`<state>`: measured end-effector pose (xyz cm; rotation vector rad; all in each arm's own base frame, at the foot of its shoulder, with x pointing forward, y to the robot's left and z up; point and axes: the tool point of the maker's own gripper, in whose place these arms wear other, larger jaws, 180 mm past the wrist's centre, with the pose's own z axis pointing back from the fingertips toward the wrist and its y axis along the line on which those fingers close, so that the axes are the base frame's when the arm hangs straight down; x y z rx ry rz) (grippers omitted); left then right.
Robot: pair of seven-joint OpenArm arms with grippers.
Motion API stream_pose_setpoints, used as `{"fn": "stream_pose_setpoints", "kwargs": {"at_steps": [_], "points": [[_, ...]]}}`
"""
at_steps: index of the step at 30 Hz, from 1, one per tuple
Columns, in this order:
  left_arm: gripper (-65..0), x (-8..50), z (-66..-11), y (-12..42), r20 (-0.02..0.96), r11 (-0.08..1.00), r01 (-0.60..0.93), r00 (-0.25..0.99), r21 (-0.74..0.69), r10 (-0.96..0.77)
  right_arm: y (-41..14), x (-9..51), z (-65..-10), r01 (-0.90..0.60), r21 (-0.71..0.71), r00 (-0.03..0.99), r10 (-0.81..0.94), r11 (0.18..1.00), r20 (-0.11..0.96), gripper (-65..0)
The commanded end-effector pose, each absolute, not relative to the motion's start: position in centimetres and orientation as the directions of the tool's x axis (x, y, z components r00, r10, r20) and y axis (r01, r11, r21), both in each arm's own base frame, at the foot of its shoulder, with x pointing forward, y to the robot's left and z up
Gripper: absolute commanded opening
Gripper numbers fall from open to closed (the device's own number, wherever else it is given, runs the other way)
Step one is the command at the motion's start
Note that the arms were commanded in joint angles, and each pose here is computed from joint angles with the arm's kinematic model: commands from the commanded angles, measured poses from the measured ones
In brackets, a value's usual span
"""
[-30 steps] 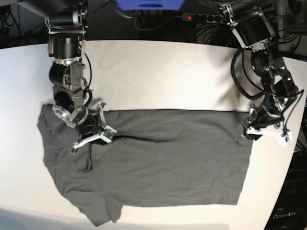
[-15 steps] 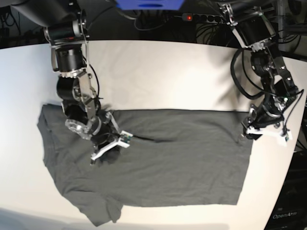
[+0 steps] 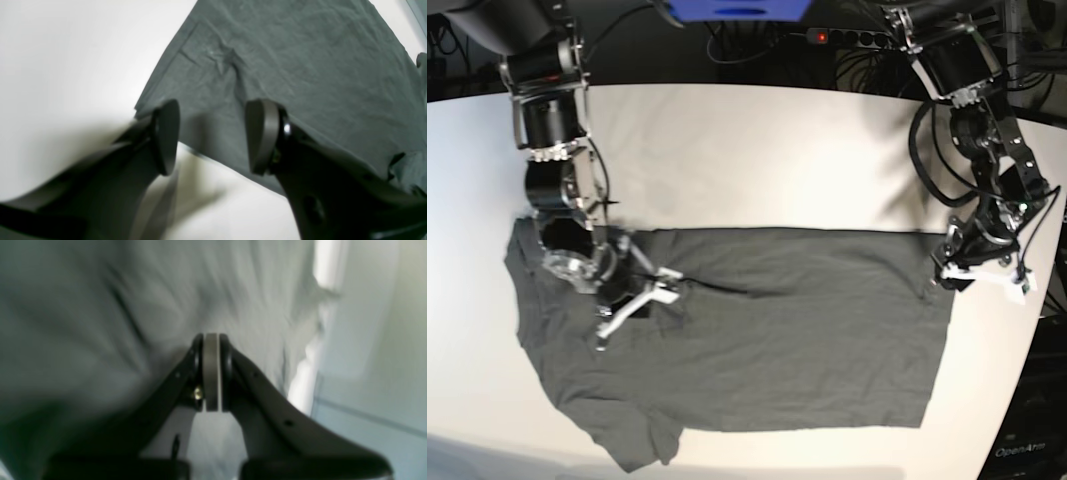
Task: Fold the T-shirt properly
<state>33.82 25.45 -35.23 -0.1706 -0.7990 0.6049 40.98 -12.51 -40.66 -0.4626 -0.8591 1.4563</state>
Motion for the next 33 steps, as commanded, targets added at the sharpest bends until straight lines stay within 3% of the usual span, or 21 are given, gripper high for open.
{"fn": "stream_pose_setpoints", "kwargs": {"at_steps": [1, 6, 9, 17, 21, 24, 28, 33], "points": [[-33.7, 34.7, -33.7, 26.0, 0.659, 0.824, -0.428, 0.504, -0.371, 0.558, -13.5, 41.6, -39.5, -0.639, -0.761, -0.095, 0.971, 0.110, 0.219, -64.9], [-33.7, 34.7, -33.7, 26.0, 0.659, 0.824, -0.428, 0.504, -0.371, 0.558, -16.9, 41.9, -38.4, -0.614, -0.781, -0.052, 0.981, 0.115, 0.185, -64.9], [-33.7, 34.8, -33.7, 26.0, 0.660, 0.824, -0.428, 0.503, -0.371, 0.558, -19.1, 42.6, -36.4, -0.559, -0.812, 0.000, 0.979, 0.169, 0.204, -64.9], [-33.7, 34.5, -33.8, 25.8, 0.660, 0.830, -0.422, 0.511, -0.365, 0.551, -23.1, 43.7, -31.3, -0.365, -0.819, 0.138, 0.896, 0.443, 0.423, -64.9], [-33.7, 35.0, -33.2, 25.2, 0.694, 0.877, -0.338, 0.540, -0.340, 0.477, -25.4, 43.1, -30.5, -0.234, -0.743, 0.226, 0.778, 0.627, 0.586, -64.9], [-33.7, 35.1, -33.1, 26.0, 0.708, 0.894, -0.321, 0.550, -0.312, 0.444, -26.7, 43.0, -29.5, -0.124, -0.681, 0.263, 0.686, 0.722, 0.679, -64.9], [-33.7, 34.7, -34.7, 26.8, 0.677, 0.892, -0.340, 0.584, -0.297, 0.448, -27.7, 42.2, -30.2, -0.042, -0.605, 0.309, 0.586, 0.795, 0.749, -64.9], [-33.7, 34.7, -36.2, 26.1, 0.652, 0.922, -0.298, 0.652, -0.247, 0.386, -25.9, 41.1, -32.6, -0.047, -0.544, 0.344, 0.525, 0.838, 0.779, -64.9]]}}
